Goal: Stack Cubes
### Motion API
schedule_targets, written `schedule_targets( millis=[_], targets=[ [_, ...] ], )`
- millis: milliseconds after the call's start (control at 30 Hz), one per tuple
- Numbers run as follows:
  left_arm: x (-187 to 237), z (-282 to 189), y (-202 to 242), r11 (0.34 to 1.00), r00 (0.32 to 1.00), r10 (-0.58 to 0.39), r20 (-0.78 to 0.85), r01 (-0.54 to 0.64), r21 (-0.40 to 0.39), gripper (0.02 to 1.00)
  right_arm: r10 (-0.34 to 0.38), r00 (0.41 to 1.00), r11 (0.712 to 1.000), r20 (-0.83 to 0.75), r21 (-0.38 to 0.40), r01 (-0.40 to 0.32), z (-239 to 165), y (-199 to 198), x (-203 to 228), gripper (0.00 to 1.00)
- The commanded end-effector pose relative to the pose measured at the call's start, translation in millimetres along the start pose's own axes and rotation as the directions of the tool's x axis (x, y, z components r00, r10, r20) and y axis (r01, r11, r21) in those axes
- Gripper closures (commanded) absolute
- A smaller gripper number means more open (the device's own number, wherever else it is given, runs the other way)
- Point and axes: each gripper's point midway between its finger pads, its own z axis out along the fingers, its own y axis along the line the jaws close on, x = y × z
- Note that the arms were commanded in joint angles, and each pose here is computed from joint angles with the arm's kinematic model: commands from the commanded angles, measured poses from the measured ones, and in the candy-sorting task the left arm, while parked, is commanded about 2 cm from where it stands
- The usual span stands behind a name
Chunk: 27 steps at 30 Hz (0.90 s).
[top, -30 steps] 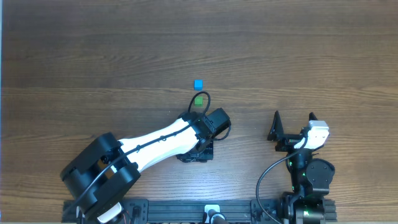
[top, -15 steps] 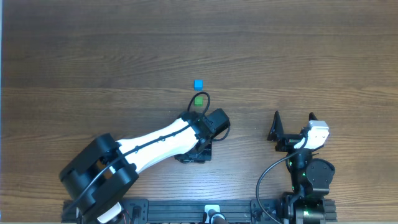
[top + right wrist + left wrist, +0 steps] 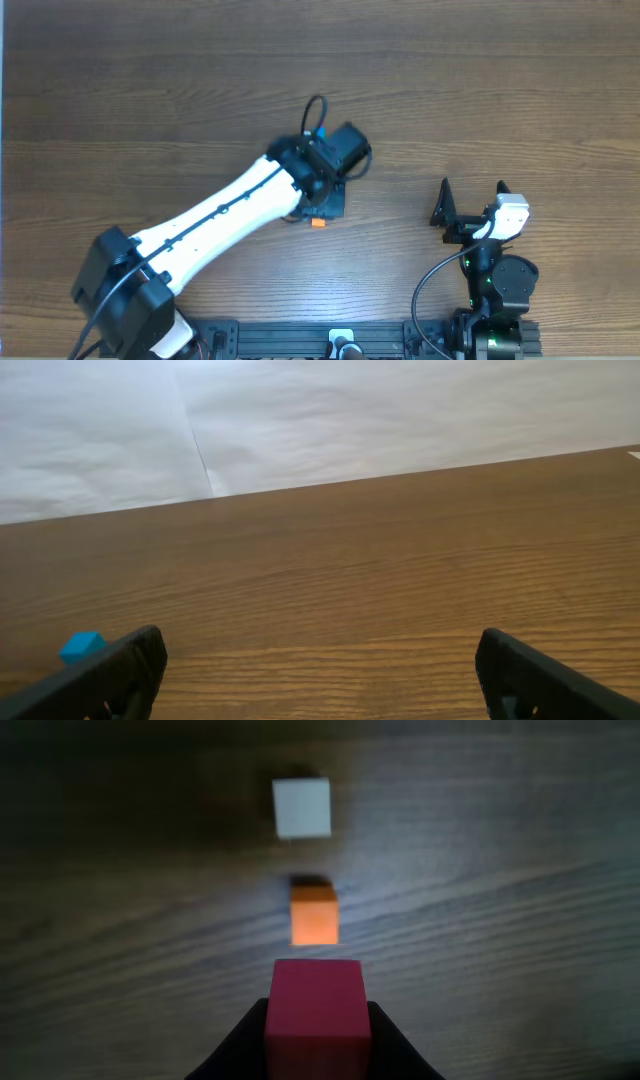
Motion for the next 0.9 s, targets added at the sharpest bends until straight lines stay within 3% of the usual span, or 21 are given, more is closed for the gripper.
schedule_targets(
  millis=[33,500,900],
  targets=[
    [-24,-16,5,1.0,0.999,0.028,0.029,-0.028,-0.003,0.98,0.005,1.0,1.0,-0.003,-0.005,-0.005,0,1,2,0.007],
    [-44,25,10,0.996,0.997,0.005,-0.075,-0.012,-0.09,0.978,0.005,1.0,1.0,-0.003,-0.006,-0.005,0,1,2,0.009],
    [-41,47,6,0.997,0.995,-0.001,-0.105,-0.007,-0.073,0.978,0.005,1.0,1.0,-0.003,-0.006,-0.005,0,1,2,0.007]
  ],
)
